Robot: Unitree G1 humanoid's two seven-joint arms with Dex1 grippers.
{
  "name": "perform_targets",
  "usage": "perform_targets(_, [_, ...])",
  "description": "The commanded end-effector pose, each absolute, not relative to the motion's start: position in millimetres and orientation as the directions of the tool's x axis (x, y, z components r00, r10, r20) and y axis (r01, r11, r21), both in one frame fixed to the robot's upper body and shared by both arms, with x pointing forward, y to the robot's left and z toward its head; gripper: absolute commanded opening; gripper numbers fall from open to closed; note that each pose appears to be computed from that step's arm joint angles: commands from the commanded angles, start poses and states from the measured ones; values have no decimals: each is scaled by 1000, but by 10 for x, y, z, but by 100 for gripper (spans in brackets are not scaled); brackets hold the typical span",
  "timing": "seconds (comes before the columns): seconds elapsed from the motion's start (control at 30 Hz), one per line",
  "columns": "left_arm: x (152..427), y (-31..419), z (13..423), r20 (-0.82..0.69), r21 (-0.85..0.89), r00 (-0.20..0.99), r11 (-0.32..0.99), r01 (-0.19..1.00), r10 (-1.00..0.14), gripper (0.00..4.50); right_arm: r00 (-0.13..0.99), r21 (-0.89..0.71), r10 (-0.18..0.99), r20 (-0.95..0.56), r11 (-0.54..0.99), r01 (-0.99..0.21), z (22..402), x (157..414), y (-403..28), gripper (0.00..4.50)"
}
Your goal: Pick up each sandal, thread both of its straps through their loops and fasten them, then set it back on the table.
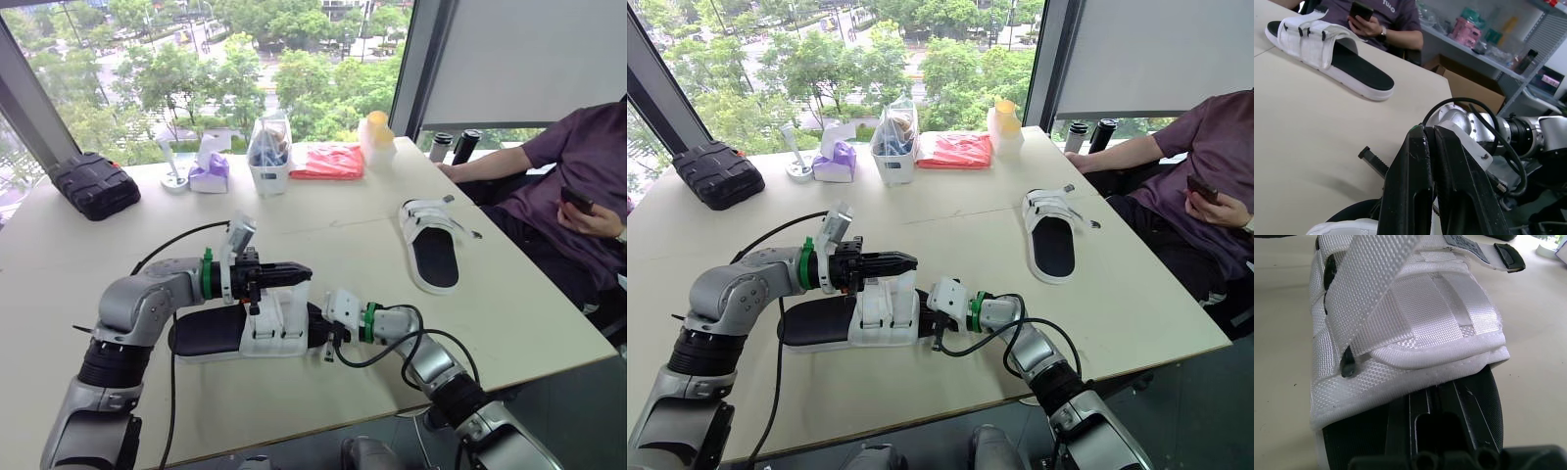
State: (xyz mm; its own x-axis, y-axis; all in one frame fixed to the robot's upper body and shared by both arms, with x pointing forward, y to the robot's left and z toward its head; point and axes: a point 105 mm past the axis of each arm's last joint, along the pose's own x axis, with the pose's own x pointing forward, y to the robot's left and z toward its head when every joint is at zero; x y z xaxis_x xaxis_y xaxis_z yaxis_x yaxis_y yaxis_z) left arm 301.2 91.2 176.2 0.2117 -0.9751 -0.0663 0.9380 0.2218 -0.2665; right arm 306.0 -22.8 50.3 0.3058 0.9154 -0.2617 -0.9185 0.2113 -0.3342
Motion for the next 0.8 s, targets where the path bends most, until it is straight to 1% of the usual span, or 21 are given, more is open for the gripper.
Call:
perform_targets(0.03, [3148, 978, 2010, -6, -150, 269, 266, 952, -963, 7, 296, -147, 764, -573, 259, -955, -405, 2869, -653, 0])
perform_targets(0.13, [3306, 1042, 1892, -44, -141, 318, 321, 937, -947, 7, 297, -148, 764, -573, 260, -954, -405, 2871, -654, 0])
perform_targets(0.3, [3511, 1077, 1643, -138, -85, 341, 354, 931, -930, 7, 300, -147, 763, -572, 264, -953, -407, 2865, -653, 0])
perform_targets(0.33, [3529, 1082, 1600, -161, -65, 340, 353, 933, -927, 7, 301, -147, 763, -571, 266, -953, -406, 2867, -654, 0])
perform_targets(0.4, [3561, 1107, 1411, -259, 1, 328, 340, 941, -908, 7, 305, -146, 762, -571, 271, -951, -409, 2867, -662, 0])
perform_targets(0.57, [3637, 1165, 1171, -374, 75, 322, 317, 945, -870, 7, 317, -145, 760, -567, 287, -947, -408, 2871, -672, 0])
perform_targets(0.67, [3659, 1190, 1095, -411, 117, 325, 304, 945, -852, 7, 319, -145, 760, -566, 289, -946, -414, 2866, -670, 0])
perform_targets(0.77, [3651, 1175, 1076, -414, 122, 312, 287, 950, -855, 7, 322, -147, 760, -565, 292, -945, -412, 2872, -670, 0])
perform_targets(0.8, [3657, 1171, 1081, -410, 115, 314, 293, 949, -856, 36, 323, -148, 759, -565, 292, -945, -410, 2876, -669, 0])
